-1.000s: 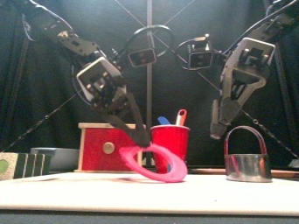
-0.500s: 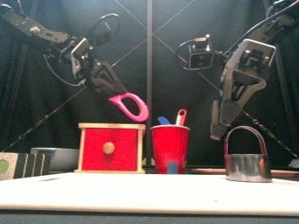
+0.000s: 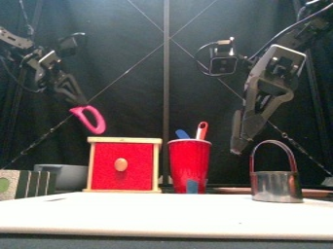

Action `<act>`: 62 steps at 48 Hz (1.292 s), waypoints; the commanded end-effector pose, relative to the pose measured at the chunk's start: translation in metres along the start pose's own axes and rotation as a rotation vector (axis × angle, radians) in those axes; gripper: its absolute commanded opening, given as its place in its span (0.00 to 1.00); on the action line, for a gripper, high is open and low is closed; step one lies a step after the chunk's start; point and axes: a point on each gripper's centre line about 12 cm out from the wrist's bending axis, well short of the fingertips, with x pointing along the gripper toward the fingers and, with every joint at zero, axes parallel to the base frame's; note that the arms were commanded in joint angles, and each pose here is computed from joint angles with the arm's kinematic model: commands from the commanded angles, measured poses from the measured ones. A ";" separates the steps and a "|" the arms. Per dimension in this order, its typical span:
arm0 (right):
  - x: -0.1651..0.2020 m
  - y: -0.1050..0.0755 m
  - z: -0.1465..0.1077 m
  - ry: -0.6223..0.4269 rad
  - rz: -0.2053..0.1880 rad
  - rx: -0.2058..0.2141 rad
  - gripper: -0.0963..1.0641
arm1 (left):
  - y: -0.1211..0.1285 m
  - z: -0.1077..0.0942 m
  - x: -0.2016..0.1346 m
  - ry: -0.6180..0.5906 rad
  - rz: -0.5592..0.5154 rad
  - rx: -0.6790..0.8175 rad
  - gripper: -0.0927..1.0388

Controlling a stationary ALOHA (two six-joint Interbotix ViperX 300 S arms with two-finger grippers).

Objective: Get the cutter from the drawer then cut the dough then place the extra dough in the bowl
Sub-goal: Place the extra dough in the bowl

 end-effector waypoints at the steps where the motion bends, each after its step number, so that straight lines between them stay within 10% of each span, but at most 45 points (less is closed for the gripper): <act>1: -0.007 0.001 0.009 -0.040 0.004 -0.011 0.91 | 0.004 -0.004 0.005 0.019 0.014 -0.021 0.56; 25: -0.007 0.001 0.009 -0.040 0.003 -0.014 0.91 | 0.002 -0.024 0.048 0.085 0.019 -0.034 0.86; 35: -0.011 0.003 0.019 -0.066 0.004 -0.045 0.91 | 0.006 0.006 0.034 -0.168 0.064 -0.094 0.86; 48: -0.039 -0.006 0.070 -0.381 -0.009 -0.088 0.91 | -0.033 0.017 0.012 -0.558 -0.028 0.036 0.86; 62: -0.047 -0.025 0.074 -0.639 -0.020 -0.077 0.91 | -0.080 0.021 0.000 -0.632 -0.226 0.230 0.86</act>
